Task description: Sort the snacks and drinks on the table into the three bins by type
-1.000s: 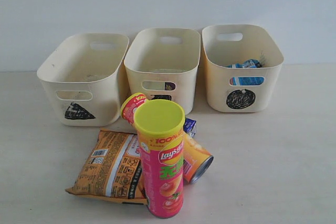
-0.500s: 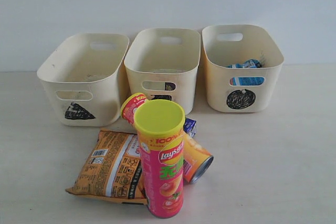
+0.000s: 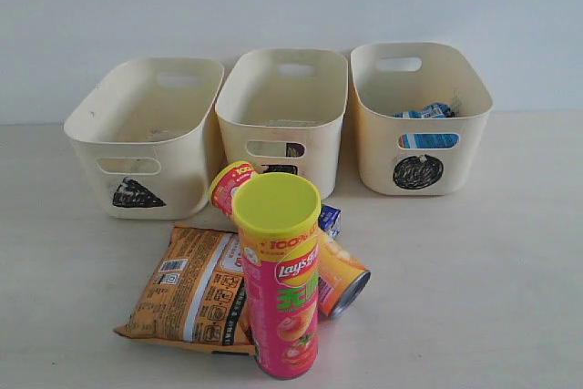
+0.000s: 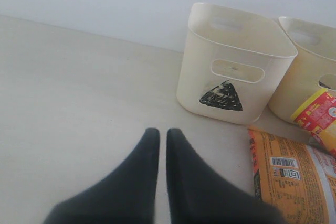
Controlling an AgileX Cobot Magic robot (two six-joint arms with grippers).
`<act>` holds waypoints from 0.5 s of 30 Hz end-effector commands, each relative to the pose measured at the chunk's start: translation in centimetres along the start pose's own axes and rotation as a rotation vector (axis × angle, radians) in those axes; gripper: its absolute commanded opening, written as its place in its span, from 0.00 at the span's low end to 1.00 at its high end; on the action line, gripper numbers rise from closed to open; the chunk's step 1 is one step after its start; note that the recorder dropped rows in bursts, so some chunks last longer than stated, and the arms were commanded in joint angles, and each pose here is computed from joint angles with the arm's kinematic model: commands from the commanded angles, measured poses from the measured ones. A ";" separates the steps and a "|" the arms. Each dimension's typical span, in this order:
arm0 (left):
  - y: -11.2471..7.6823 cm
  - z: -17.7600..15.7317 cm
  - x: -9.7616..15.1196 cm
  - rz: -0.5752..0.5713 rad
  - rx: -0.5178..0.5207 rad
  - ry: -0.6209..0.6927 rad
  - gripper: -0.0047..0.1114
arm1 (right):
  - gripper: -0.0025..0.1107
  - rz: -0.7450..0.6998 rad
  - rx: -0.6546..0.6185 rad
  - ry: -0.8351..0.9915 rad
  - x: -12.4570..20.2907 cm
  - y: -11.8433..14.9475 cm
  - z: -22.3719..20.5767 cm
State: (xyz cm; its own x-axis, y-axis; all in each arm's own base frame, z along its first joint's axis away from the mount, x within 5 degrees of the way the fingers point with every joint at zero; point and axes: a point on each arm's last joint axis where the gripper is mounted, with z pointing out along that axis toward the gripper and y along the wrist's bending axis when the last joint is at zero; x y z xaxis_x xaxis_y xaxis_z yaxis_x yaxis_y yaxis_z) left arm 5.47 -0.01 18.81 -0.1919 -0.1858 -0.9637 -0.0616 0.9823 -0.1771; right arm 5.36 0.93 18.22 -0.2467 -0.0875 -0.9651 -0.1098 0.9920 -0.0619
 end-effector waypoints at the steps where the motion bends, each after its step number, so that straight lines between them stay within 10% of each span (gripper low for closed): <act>1: 0.0 0.0 0.1 -0.008 -0.002 -0.004 0.08 | 0.02 0.001 0.008 -0.007 0.0 0.0 0.0; 15: 0.0 0.0 0.1 -0.008 -0.002 -0.004 0.08 | 0.02 -0.114 0.056 -0.011 -0.1 -0.5 -0.1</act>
State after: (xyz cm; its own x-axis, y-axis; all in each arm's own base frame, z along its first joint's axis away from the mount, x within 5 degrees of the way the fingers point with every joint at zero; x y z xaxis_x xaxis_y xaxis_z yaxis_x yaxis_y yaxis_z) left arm 5.47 -0.01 18.81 -0.1919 -0.1858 -0.9637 -0.0616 0.9823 -0.1771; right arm 5.35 0.80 18.18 -0.2475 -0.1221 -0.9612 -0.1044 0.9896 -0.0988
